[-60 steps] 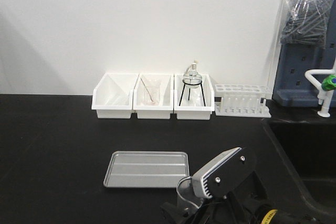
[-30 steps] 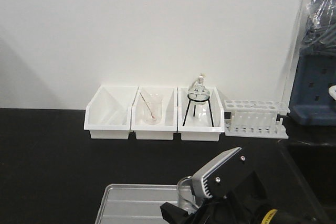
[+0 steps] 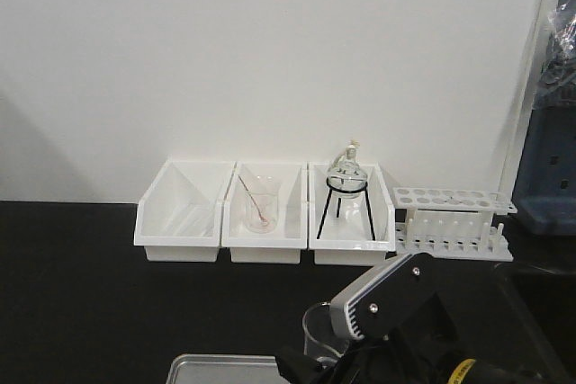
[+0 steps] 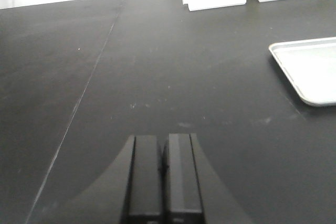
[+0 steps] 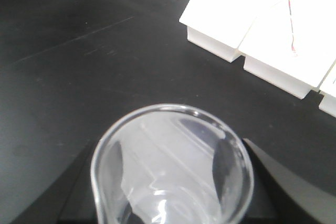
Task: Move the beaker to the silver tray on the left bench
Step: 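Move the held beaker with the right gripper over the silver tray, then lower the beaker onto the silver tray and open the right gripper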
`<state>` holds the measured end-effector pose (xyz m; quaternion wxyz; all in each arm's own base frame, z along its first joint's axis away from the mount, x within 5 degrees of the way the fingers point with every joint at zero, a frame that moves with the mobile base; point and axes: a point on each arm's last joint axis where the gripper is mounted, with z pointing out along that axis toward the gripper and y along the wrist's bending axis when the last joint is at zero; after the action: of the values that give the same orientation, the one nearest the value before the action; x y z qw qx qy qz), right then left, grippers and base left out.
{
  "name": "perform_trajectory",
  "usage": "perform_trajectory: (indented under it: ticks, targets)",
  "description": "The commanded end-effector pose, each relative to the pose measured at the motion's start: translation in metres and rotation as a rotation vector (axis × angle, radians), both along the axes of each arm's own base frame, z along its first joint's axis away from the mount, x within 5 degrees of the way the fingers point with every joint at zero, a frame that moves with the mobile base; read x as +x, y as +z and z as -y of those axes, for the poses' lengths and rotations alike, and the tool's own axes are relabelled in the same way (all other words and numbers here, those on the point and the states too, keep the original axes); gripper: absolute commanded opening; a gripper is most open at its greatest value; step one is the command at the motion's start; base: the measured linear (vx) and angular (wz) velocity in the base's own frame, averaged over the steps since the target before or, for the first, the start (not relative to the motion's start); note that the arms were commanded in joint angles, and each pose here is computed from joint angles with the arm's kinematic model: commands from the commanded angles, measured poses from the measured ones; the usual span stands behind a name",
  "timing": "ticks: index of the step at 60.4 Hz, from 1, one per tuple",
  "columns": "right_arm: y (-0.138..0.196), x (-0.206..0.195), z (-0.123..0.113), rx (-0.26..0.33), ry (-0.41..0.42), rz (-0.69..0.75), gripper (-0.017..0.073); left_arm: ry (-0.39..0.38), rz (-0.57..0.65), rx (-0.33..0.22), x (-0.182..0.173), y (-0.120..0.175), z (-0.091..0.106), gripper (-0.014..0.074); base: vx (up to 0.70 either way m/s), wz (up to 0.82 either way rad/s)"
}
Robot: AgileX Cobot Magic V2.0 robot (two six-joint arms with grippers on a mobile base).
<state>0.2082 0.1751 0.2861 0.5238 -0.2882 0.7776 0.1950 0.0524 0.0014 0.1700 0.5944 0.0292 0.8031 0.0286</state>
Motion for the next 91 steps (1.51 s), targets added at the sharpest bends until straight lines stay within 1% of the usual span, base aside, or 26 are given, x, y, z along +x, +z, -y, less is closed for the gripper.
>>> perform_trajectory:
  ticks: [1, 28, 33, 37, 40, 45, 49, 55, 58, 63, 66, 69, 72, 77, 82, 91]
  targets:
    - [0.025, -0.002, -0.002, 0.088, 0.028, 0.096, -0.0011, -0.009, 0.063, -0.005, 0.002, 0.0, 0.001, 0.0001, 0.11, 0.01]
    - [0.025, -0.002, -0.003, 0.092, 0.031, 0.099, -0.0011, -0.009, 0.063, -0.005, 0.002, 0.0, 0.001, 0.0001, 0.06, 0.0]
    - [0.024, 0.001, -0.007, 0.103, 0.053, 0.128, -0.0011, -0.009, 0.063, -0.005, 0.002, 0.0, 0.001, 0.0001, 0.0, 0.0]
    - [0.02, 0.006, -0.014, 0.138, 0.083, 0.156, -0.0011, -0.009, 0.063, -0.005, 0.002, 0.0, 0.001, 0.0001, 0.0, 0.0]
    - [0.014, 0.011, -0.021, 0.164, 0.107, 0.166, -0.0011, -0.009, 0.063, -0.005, 0.002, 0.0, 0.001, 0.0001, 0.0, 0.0]
    - [-0.002, 0.02, -0.032, 0.179, 0.133, 0.155, -0.0011, -0.009, 0.063, -0.005, 0.002, 0.0, 0.001, 0.0001, 0.0, 0.0]
    - [-0.018, 0.027, -0.04, 0.172, 0.152, 0.146, -0.0011, -0.009, 0.063, -0.005, 0.002, 0.0, 0.001, 0.0001, 0.0, 0.0]
    - [-0.04, 0.04, -0.046, 0.154, 0.163, 0.159, -0.0011, -0.009, 0.063, -0.005, 0.002, 0.0, 0.001, 0.0001, 0.0, 0.0]
    - [-0.051, 0.047, -0.048, 0.171, 0.146, 0.148, -0.0011, -0.009, 0.063, -0.005, 0.002, 0.0, 0.001, 0.0001, 0.0, 0.0]
    - [-0.068, 0.056, -0.05, 0.217, 0.094, 0.123, -0.0011, -0.009, 0.063, -0.005, 0.002, 0.0, 0.001, 0.0001, 0.0, 0.0]
    - [-0.077, 0.061, -0.051, 0.23, 0.067, 0.121, -0.0011, -0.009, 0.063, -0.005, 0.002, 0.0, 0.001, 0.0001, 0.0, 0.0]
    - [-0.087, 0.065, -0.052, 0.218, 0.047, 0.131, -0.0011, -0.009, 0.063, -0.005, 0.002, 0.0, 0.001, 0.0001, 0.0, 0.0]
    - [-0.1, 0.069, -0.051, 0.176, 0.018, 0.129, -0.0011, -0.009, 0.063, -0.005, 0.002, 0.0, 0.001, 0.0001, 0.0, 0.0]
    - [-0.113, 0.076, -0.052, 0.131, -0.017, 0.115, -0.0011, -0.009, 0.063, -0.005, 0.002, 0.0, 0.001, 0.0001, 0.0, 0.0]
    - [-0.123, 0.084, -0.055, 0.121, -0.048, 0.101, -0.0011, -0.009, 0.063, -0.005, 0.002, 0.0, 0.001, 0.0001, 0.0, 0.0]
    - [-0.136, 0.099, -0.066, 0.113, -0.051, 0.089, -0.0011, -0.009, 0.063, -0.005, 0.002, 0.0, 0.001, 0.0001, 0.0, 0.0]
